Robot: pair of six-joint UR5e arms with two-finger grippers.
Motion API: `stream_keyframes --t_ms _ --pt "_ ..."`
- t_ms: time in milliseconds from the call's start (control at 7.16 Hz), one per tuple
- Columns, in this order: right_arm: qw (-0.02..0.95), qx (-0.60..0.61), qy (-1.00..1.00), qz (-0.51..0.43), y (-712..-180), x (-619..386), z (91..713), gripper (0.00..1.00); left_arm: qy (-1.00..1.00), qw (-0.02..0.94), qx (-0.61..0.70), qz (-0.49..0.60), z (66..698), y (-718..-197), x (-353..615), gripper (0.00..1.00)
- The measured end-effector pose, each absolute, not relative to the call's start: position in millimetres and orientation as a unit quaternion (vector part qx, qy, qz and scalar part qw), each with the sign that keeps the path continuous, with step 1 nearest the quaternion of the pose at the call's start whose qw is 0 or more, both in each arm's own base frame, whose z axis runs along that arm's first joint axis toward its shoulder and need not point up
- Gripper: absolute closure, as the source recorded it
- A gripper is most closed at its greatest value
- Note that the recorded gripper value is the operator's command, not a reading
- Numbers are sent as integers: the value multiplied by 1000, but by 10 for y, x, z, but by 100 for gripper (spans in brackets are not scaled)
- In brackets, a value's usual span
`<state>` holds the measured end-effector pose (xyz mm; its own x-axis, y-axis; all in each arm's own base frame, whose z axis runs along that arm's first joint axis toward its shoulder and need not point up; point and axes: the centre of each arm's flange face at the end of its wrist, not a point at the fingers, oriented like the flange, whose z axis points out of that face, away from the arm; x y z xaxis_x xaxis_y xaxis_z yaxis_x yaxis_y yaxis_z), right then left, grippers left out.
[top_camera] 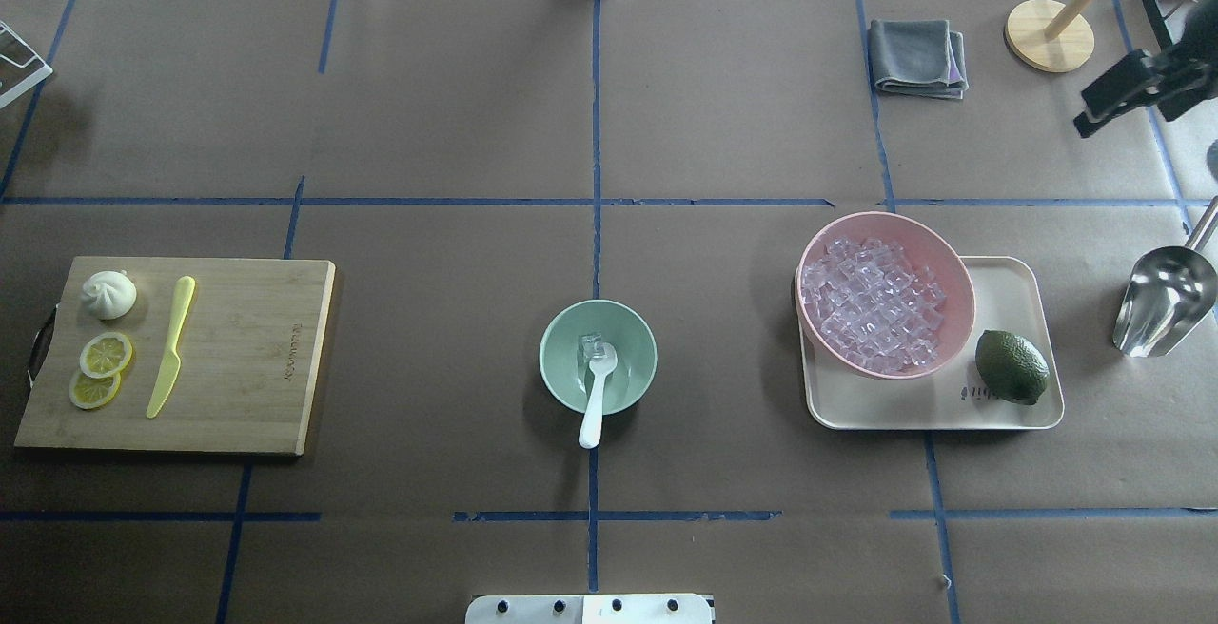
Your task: Put spoon and ice into bowl
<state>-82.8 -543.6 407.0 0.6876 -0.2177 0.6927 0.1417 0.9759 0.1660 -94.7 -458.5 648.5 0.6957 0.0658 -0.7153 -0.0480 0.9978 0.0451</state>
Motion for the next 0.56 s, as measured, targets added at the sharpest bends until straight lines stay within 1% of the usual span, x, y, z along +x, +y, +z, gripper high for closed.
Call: stream_keyframes --t_ms 279,559 --pt "913 38 -391 -111 -5388 -93 4902 0 387 921 -3 38 6520 -4602 -729 0" --pt "907 20 -408 -97 -5315 559 5698 0 385 922 -5 41 6487 -4616 -653 0"
